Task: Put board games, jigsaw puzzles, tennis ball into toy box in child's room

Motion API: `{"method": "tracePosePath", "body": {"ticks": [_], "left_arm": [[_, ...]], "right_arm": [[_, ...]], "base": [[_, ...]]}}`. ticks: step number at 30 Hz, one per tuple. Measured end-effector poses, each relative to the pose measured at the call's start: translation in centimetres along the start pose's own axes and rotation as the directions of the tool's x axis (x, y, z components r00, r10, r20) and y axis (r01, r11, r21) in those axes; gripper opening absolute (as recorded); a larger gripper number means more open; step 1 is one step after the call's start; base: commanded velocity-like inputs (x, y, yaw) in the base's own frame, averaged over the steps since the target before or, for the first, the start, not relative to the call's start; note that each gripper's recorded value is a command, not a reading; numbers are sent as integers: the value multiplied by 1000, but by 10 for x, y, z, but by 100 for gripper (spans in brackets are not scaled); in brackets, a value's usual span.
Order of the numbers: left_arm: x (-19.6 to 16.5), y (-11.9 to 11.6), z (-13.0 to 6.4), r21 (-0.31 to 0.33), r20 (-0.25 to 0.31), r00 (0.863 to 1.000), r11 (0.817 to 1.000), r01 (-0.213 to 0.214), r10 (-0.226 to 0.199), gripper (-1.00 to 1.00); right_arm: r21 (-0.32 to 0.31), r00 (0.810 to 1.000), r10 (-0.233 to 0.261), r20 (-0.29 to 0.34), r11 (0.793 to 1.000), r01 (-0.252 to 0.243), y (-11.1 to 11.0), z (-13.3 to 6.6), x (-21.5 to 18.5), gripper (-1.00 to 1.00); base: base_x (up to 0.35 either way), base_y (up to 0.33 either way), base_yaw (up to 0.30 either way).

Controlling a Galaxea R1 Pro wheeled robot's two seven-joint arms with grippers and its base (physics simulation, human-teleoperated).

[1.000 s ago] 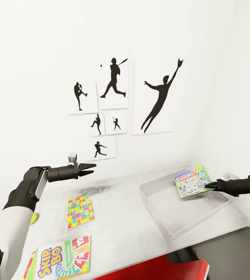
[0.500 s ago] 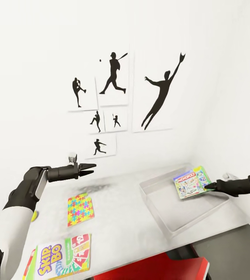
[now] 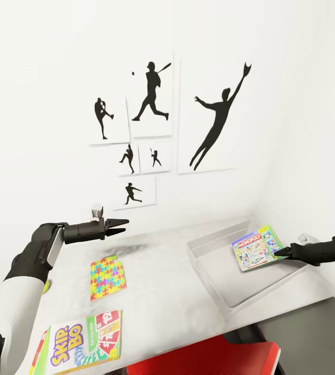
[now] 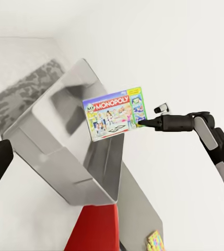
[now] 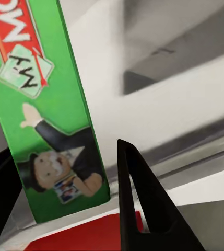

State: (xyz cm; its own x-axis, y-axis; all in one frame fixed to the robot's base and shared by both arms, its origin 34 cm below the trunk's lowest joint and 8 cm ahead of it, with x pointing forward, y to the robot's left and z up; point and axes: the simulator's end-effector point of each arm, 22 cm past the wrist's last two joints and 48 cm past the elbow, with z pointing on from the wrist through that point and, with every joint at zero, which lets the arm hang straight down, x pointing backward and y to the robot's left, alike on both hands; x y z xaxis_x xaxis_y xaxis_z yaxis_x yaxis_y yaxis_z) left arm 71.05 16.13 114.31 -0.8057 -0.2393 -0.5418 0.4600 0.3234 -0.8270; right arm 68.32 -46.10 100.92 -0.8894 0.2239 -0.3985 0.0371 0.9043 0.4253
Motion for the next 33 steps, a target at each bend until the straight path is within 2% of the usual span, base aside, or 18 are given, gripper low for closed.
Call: {"method": "tracePosePath", "body": {"ticks": [24,29,33], "left_arm": [[3,10,2,-3,-5,1000,1000,16,-16,100],[3,10,2,-3,-5,1000,1000,15,-15,100],[3,10,2,-3,-5,1000,1000,15,-15,100]], "right_arm": [[1,1000,-1,-8,1000,1,-6,2,0,-100],[3,1000,-10,0,1000,10,-5,-2,-4,-100],[19,1000,-10,18,1000,9,-14,-13,-9,-100]], "base": [[0,0,0],[0,0,0],[0,0,0]]}}
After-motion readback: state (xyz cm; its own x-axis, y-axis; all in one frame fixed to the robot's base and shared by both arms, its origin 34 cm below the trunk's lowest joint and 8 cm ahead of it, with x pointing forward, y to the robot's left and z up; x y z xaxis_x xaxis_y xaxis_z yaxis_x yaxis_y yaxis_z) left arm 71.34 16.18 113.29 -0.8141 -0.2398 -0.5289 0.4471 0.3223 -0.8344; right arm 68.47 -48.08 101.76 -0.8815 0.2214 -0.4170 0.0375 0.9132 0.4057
